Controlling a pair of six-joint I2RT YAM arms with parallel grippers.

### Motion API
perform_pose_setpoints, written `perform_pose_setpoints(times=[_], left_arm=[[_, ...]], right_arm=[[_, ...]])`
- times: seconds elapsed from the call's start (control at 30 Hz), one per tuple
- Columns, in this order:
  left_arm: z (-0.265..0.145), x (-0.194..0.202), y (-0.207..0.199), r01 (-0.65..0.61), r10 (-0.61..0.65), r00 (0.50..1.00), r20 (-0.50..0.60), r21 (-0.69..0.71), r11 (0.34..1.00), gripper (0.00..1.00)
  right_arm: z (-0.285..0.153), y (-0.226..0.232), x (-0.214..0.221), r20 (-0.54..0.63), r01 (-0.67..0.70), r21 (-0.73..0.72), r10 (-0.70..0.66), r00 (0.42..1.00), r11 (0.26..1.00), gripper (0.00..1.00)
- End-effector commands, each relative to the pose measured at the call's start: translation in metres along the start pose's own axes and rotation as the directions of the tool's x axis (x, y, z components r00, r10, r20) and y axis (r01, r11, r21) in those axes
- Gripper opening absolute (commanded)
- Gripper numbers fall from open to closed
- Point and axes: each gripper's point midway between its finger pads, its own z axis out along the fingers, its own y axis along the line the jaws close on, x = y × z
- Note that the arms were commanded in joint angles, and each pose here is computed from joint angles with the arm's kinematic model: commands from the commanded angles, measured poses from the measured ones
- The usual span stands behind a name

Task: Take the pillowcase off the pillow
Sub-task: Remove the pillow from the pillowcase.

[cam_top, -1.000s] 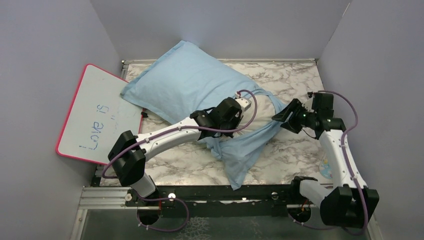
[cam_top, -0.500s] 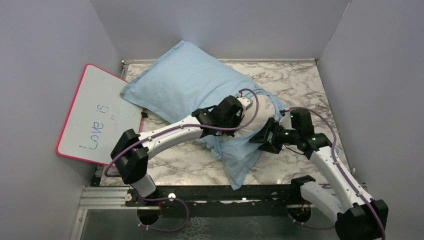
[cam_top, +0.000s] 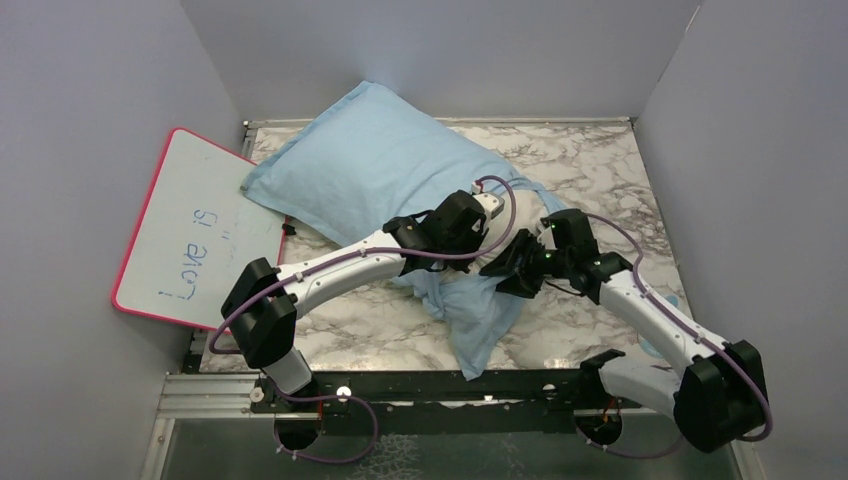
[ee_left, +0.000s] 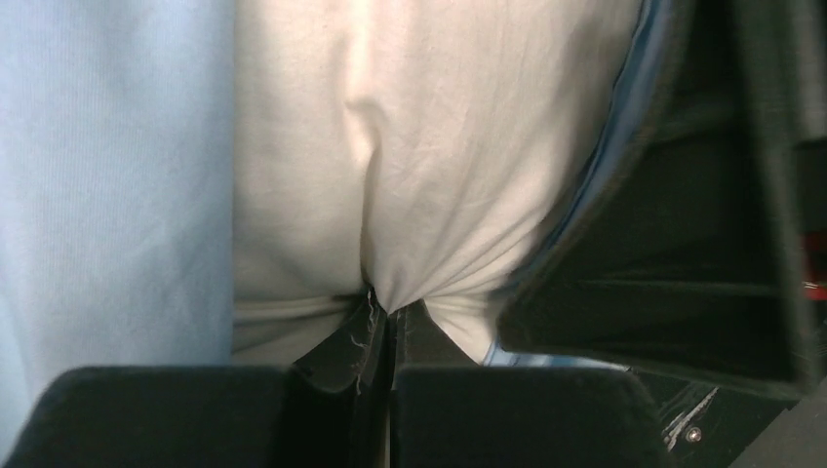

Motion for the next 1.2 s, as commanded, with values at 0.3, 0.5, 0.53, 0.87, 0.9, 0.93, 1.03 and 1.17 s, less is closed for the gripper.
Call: perform_pose_setpoints(times=[0.3,0.5,0.53,0.87,0.9,0.93,1.03,1.17], left_arm=[[-0.004,-0.028,0.022,0.074,-0.072,0.996,0.054,-0.041,0.996,0.00],[-0.021,-0.083,0.039,0.151,-0.153,0.976,0.155,0.022,0.988,0.00],[-0.025,-0.088,0.039,0.149,-0.152,0.974,0.167,0.033,0.988,0.00],[-0.036,-0.014,-0.012,0.058,-0.061,0.998,0.001,0.282,0.958,0.68],[-0.040,-0.009,-0.013,0.043,-0.046,0.999,0.002,0.275,0.961,0.73],[-0.043,-0.004,-0.013,0.028,-0.030,1.000,0.002,0.259,0.965,0.78],[-0.051,0.008,-0.018,-0.025,0.027,1.000,-0.007,0.208,0.978,0.82],[-0.054,0.026,-0.031,-0.088,0.093,0.995,-0.028,0.137,0.987,0.83]], right_arm=[[-0.002,-0.097,0.045,-0.084,-0.008,0.250,0.030,0.996,0.968,0.12],[-0.002,-0.143,0.086,-0.202,-0.013,0.270,0.070,0.977,0.963,0.13],[-0.001,-0.149,0.090,-0.209,-0.015,0.276,0.075,0.975,0.961,0.13],[0.022,-0.146,0.069,-0.130,-0.084,0.259,0.121,0.984,0.962,0.07],[0.025,-0.144,0.069,-0.133,-0.097,0.251,0.133,0.982,0.963,0.05],[0.028,-0.141,0.067,-0.135,-0.104,0.233,0.138,0.981,0.967,0.04],[0.034,-0.135,0.063,-0.135,-0.117,0.212,0.148,0.980,0.970,0.02],[0.035,-0.127,0.054,-0.114,-0.104,0.214,0.130,0.985,0.971,0.02]])
